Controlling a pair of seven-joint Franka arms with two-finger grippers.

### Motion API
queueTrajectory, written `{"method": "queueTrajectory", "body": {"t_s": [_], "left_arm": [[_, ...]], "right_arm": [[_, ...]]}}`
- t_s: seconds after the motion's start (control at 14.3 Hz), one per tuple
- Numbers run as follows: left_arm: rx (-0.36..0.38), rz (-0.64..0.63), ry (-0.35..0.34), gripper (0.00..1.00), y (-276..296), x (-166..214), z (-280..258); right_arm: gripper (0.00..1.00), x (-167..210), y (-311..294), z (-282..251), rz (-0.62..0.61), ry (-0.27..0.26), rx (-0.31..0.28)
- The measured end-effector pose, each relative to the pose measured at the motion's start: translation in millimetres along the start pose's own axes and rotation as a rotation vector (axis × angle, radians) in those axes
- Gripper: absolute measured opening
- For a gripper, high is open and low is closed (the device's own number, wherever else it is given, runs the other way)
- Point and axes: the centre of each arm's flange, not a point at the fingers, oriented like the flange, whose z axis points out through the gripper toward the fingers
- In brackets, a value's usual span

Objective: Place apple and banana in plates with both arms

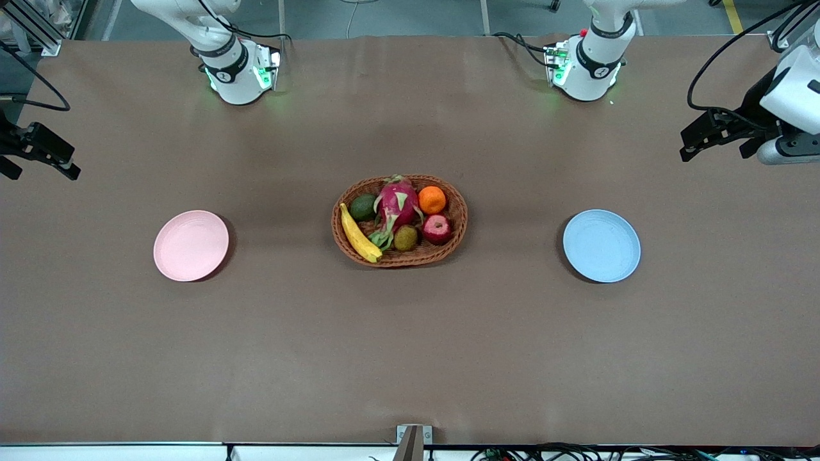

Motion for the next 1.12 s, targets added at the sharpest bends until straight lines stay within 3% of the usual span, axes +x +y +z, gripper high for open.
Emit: {"method": "queueTrajectory", "body": {"t_s": [0.63, 0.91, 1.12], "left_arm": [[-0.002, -0.002, -0.019, 1.0, -1, 12, 13], [-0.007, 0.014, -0.053, 1.0, 10, 37, 52], [-0.014, 0.056, -0.069, 1.0, 42, 55, 92]], "right_arm": [[1.0, 0, 0, 2, 0.0, -0.009, 0.0], [1.0, 7, -6, 26, -0.012, -0.052, 0.002], [1.0, 20, -51, 73, -0.09, -0.132, 0.013]]}}
